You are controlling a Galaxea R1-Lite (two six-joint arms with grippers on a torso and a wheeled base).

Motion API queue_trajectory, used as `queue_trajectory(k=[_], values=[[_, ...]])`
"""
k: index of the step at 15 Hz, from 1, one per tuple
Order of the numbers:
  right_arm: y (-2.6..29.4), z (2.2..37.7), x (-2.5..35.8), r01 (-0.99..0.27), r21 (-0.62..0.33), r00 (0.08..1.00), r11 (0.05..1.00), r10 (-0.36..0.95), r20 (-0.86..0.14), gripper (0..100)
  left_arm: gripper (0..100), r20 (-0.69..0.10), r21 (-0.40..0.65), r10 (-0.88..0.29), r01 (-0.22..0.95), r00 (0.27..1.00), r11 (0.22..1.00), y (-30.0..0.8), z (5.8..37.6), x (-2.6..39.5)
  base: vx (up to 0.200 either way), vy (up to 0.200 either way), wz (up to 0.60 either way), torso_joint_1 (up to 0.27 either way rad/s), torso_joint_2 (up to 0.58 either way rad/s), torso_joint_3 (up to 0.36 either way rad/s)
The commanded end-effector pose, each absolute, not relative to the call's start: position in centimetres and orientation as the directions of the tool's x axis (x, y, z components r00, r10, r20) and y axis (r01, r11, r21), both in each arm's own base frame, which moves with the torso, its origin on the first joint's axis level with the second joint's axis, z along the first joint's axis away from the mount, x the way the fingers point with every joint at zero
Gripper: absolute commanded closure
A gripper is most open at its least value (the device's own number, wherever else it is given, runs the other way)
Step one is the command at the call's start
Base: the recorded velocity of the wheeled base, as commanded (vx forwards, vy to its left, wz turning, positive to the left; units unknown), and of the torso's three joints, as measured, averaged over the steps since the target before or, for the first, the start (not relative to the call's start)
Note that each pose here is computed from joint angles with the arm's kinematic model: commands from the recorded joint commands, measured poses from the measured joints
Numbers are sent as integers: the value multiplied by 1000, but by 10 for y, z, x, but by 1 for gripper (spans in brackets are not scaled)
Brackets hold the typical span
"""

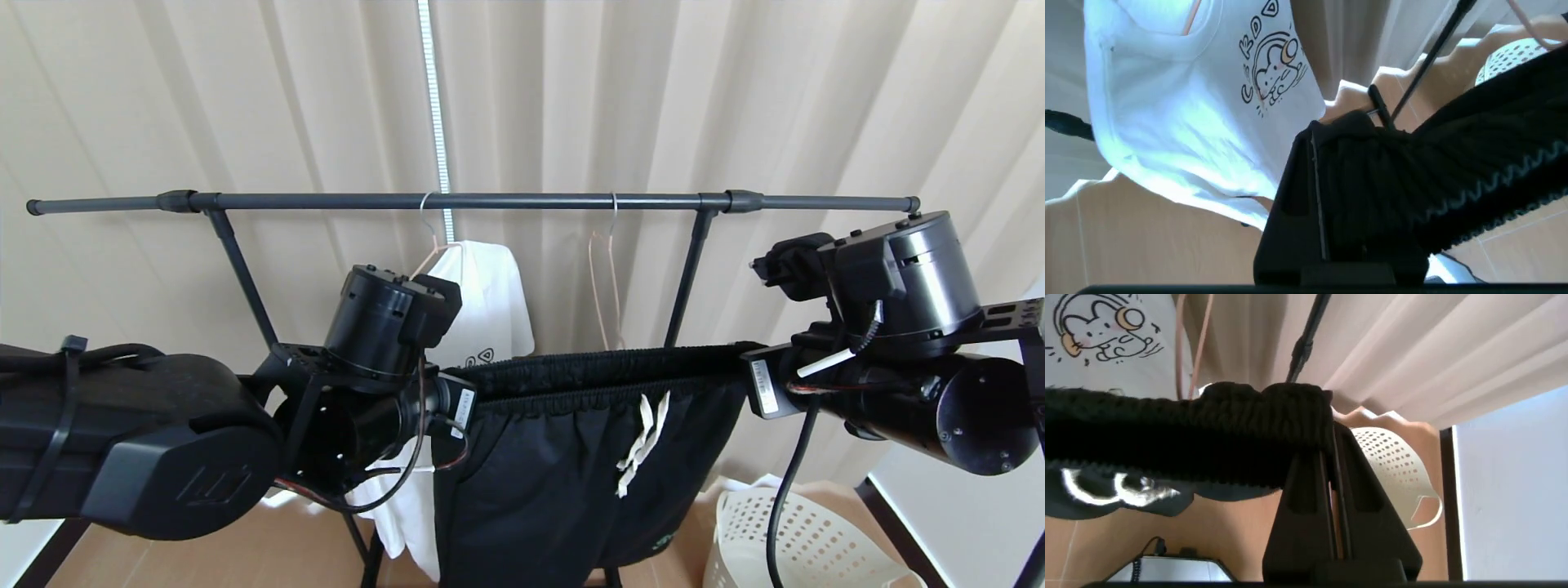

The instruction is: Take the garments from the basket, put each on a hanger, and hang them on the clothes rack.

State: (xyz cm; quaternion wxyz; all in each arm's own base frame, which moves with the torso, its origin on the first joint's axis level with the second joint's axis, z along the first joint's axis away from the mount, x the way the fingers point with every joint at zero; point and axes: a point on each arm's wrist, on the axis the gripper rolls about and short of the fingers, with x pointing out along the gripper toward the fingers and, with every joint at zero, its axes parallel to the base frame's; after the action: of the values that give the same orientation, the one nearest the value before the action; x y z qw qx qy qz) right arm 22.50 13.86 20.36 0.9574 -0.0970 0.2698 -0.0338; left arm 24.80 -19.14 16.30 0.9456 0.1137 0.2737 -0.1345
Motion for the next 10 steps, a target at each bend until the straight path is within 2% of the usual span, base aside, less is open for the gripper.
queue_trajectory(k=[1,6,10], values=[[133,205,228,39,-204,851,978,-140,-506,100,100,-549,117,-217,331,807,936,-181,168,247,0,0,0,0,0,0],[130,204,226,36,-222,840,974,-150,-521,100,100,-566,10,-366,450,739,893,-168,170,254,0,0,0,0,0,0],[140,203,206,-58,-270,806,961,-114,-580,100,100,-507,-38,-437,487,743,872,-176,184,276,0,0,0,0,0,0]])
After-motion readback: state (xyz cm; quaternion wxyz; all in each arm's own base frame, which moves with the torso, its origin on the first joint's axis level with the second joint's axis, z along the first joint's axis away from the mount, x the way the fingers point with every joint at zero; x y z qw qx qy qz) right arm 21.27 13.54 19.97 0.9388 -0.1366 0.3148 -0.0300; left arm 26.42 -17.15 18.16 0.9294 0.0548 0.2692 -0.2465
